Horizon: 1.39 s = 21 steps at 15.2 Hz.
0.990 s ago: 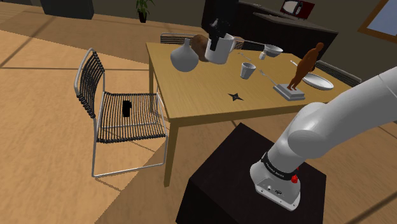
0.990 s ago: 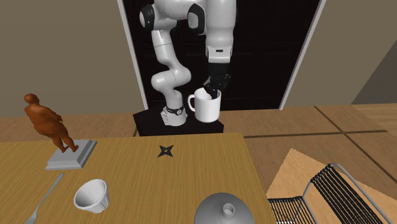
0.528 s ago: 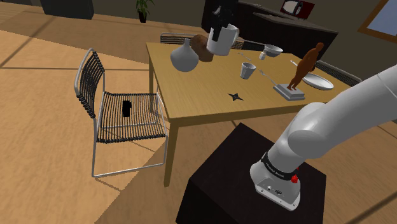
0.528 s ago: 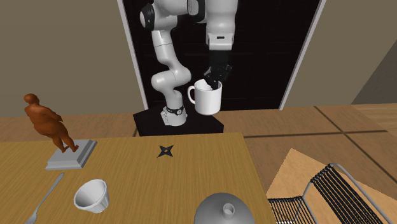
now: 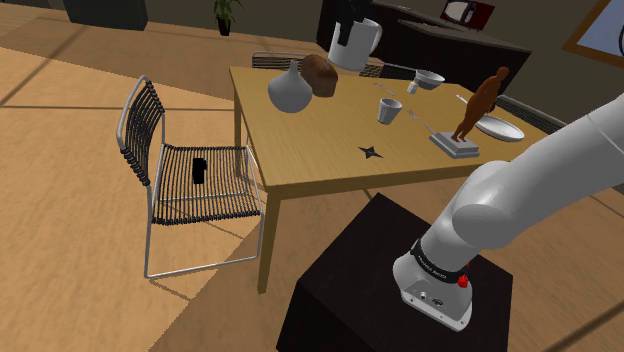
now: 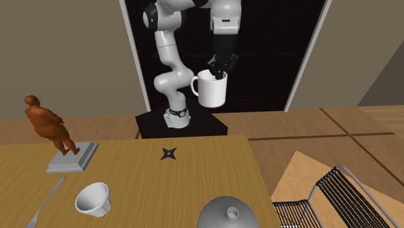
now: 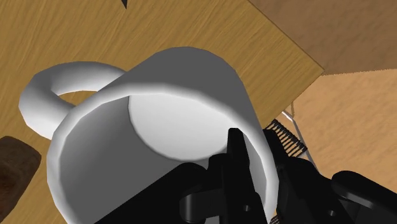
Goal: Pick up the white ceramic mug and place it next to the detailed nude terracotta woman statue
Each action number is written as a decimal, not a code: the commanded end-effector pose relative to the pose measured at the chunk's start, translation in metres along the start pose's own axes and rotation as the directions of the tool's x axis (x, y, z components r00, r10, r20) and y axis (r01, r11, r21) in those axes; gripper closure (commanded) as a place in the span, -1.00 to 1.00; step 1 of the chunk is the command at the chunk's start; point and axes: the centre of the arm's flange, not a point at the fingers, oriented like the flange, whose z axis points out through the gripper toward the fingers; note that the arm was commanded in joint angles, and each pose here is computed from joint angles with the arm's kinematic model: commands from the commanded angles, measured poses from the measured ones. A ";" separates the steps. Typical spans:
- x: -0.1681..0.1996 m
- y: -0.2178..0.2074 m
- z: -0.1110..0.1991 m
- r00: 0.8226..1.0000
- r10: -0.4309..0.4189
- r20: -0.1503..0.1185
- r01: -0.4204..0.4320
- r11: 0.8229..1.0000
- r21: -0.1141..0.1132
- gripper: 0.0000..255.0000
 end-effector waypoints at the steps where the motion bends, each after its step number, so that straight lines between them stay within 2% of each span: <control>1: 0.000 0.001 -0.011 1.000 0.000 0.000 0.000 1.000 0.000 1.00; 21: 0.003 0.002 -0.112 1.000 0.000 0.000 0.000 1.000 0.000 1.00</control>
